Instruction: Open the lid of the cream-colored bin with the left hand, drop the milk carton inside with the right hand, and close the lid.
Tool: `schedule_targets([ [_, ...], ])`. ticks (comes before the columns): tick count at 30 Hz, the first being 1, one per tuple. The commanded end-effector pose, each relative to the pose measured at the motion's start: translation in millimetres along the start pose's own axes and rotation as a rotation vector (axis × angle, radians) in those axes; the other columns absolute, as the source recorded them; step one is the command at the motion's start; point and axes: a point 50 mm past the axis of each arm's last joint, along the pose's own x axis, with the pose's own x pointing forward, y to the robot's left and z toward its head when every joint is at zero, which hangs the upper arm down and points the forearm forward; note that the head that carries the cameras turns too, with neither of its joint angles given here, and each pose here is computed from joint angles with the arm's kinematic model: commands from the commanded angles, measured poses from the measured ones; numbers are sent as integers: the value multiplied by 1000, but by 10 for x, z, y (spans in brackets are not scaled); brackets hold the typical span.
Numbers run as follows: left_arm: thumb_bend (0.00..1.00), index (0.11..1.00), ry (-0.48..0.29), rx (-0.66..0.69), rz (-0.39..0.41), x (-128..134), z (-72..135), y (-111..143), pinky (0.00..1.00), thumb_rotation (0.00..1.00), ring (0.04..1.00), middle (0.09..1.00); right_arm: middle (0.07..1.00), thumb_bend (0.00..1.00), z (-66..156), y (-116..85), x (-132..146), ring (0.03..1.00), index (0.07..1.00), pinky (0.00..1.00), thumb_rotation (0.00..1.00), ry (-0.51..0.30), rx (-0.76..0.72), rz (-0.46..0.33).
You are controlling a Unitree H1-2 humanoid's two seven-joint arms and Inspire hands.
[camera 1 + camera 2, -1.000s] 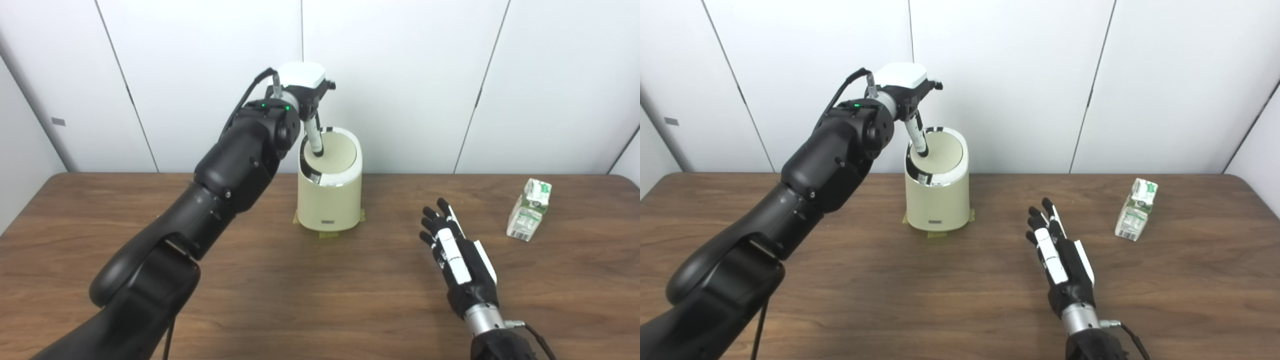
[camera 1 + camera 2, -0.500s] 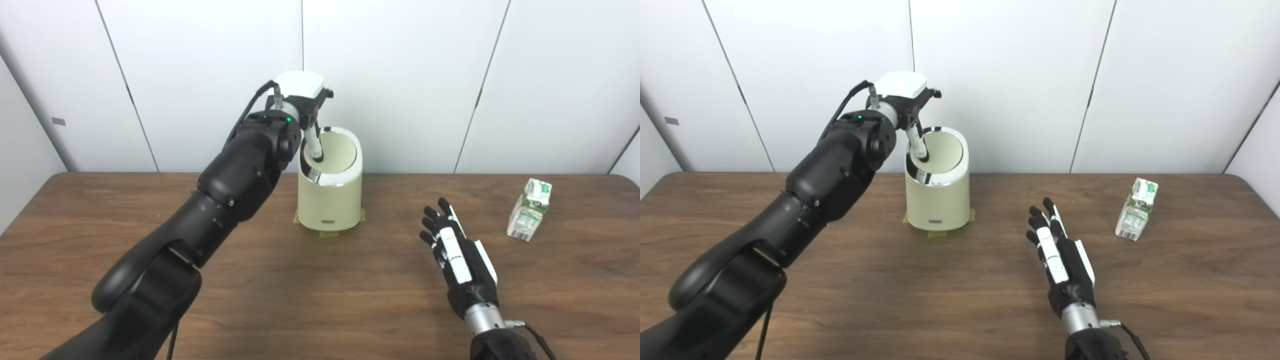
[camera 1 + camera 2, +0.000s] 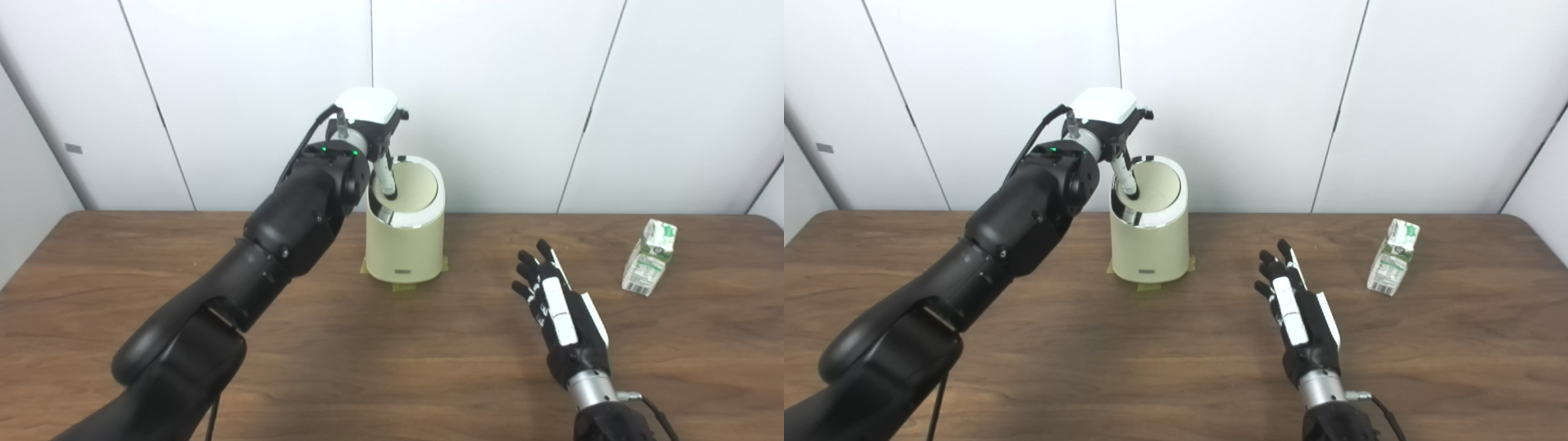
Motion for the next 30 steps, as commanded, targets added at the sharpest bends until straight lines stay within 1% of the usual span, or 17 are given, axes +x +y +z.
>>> schedule_targets([
  [1,1000,901,-14,53,3,2,19,-74,803,97,874,877,923,713,210,42,82,936,994,885,859,-104,0,7],
  [6,1000,897,-41,74,-1,-31,37,-250,803,91,869,868,923,725,209,29,87,934,997,880,865,-105,-4,10],
  [12,999,910,-39,75,-24,-28,74,-316,815,116,884,885,921,727,216,39,91,934,999,879,862,-108,-3,11],
  [16,984,914,-47,81,-37,-46,115,-360,803,104,880,881,922,714,224,52,92,934,997,882,859,-107,2,6],
  [20,988,913,-42,88,-39,-36,101,-362,792,97,875,876,921,711,224,59,98,934,994,878,853,-107,5,7],
  [23,993,913,-40,79,-35,-29,66,-315,789,109,877,879,922,715,221,56,101,933,993,878,855,-107,1,7],
  [25,993,912,-38,52,-28,-21,39,-233,803,105,885,883,923,710,215,45,103,934,995,877,860,-106,0,5],
  [28,985,910,-39,17,-6,6,24,-10,827,93,896,891,921,706,184,22,123,935,996,881,857,-104,3,-1],
  [30,982,916,-38,3,14,24,27,168,853,90,917,916,917,722,177,19,136,932,990,877,854,-104,5,-3],
])
